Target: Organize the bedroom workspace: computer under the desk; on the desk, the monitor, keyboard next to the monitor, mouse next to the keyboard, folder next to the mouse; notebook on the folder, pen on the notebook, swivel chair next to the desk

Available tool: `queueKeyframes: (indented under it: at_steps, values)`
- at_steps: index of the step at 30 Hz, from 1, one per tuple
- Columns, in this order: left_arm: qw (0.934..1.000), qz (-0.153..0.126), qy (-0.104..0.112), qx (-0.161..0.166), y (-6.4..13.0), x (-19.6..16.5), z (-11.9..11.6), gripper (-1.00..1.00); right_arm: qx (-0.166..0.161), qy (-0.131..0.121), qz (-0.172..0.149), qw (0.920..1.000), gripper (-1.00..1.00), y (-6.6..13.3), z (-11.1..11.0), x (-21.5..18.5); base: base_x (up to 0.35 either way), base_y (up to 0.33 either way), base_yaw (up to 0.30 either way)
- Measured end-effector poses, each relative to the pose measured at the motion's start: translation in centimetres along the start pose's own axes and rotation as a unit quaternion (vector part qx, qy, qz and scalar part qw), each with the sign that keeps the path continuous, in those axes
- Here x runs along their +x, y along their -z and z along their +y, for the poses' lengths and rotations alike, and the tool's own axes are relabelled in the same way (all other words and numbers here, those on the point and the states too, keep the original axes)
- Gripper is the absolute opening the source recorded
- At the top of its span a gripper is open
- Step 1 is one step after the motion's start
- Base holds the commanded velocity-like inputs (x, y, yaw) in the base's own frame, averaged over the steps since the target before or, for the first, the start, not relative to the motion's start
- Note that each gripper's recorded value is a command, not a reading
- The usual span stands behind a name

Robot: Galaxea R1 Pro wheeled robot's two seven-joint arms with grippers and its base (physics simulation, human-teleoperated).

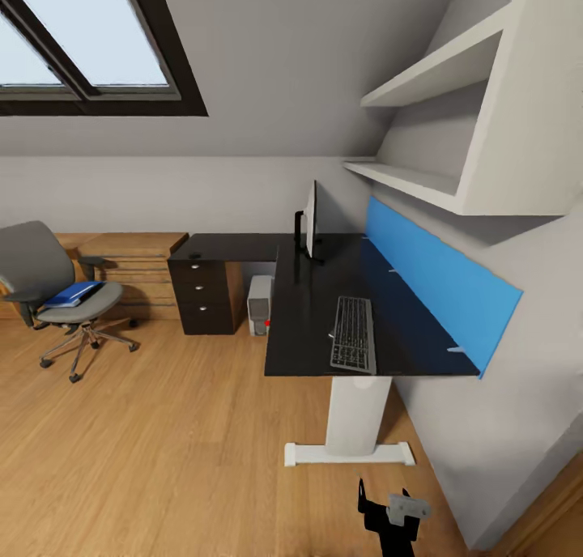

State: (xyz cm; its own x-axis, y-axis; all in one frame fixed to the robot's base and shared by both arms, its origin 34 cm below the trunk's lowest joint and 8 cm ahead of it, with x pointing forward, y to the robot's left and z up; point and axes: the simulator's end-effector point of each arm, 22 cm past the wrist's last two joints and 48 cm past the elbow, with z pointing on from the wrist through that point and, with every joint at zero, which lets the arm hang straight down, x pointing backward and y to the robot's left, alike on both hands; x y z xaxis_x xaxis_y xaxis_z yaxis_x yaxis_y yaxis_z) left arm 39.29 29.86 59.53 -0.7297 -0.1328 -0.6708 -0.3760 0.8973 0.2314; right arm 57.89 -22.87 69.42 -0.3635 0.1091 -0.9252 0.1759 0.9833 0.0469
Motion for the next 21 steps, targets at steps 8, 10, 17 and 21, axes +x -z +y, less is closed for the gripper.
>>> queueKeyframes:
  at_steps: [8, 10, 17, 21]
  values:
    - [1.0, 0.0, -0.001, 0.003, 0.8, -0.6, 0.2, 1.0, 0.0, 0.001, 0.001, 1.0, 1.0, 0.5, -0.1, -0.9, -0.143, -0.209, 0.007]
    - [1.0, 0.0, -0.001, 0.003, 1.0, -0.7, 0.3, 1.0, 0.0, 0.001, 0.001, 1.0, 1.0, 0.6, -0.1, -1.1, -0.05, -0.068, 0.002]
    - [1.0, 0.001, -0.001, 0.003, 1.6, -1.2, 0.8, 1.0, 0.005, -0.001, -0.003, 1.0, 1.0, 0.9, -0.5, -2.2, -0.017, -0.023, 0.001]
    - [1.0, 0.005, -0.003, 0.004, 2.0, -1.3, 0.8, 1.0, 0.022, 0.002, -0.022, 0.9995, 1.0, 0.1, -3.0, -4.3, -0.003, -0.004, 0.0]
